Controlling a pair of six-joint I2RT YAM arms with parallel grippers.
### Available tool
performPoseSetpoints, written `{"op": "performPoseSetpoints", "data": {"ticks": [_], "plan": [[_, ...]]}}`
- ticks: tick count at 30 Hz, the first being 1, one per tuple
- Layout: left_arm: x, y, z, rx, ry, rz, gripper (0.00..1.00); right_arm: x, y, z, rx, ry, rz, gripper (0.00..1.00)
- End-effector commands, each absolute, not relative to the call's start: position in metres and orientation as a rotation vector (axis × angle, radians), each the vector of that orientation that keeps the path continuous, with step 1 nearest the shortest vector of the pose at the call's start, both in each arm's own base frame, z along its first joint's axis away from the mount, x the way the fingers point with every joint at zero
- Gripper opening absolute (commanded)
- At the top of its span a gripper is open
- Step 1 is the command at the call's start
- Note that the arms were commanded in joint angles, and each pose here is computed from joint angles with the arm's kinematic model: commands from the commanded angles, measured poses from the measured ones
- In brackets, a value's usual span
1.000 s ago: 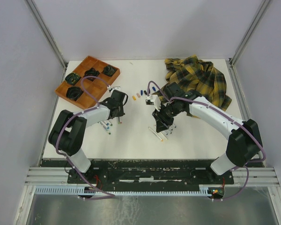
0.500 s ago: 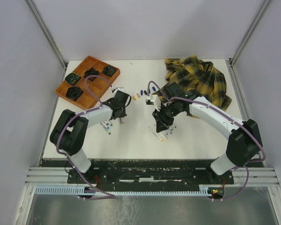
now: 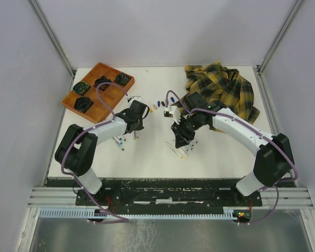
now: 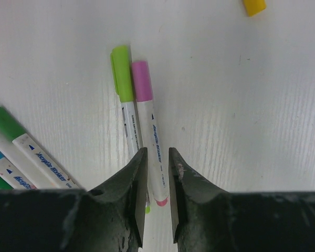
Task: Open the pen caps
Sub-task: Pick up the pen from the center of the board.
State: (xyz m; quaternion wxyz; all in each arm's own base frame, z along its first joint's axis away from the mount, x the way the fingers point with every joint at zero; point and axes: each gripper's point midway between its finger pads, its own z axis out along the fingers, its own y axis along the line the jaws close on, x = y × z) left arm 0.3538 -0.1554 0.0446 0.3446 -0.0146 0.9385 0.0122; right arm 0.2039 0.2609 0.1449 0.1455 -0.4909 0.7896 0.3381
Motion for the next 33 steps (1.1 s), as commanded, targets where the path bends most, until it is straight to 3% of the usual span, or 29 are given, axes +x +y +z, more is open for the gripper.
{"op": "performPoseSetpoints", "data": {"ticks": [1, 33], "plan": [[0.369, -0.16, 0.057, -0.052, 2.396, 0.039, 0.29, 0.21, 0.269, 0.166, -1.418, 2.185, 0.999, 0.4], [0.365, -0.155, 0.024, -0.04, 2.466, 0.115, 0.3, 0.209, 0.268, 0.167, -1.415, 2.185, 1.001, 0.4]]}}
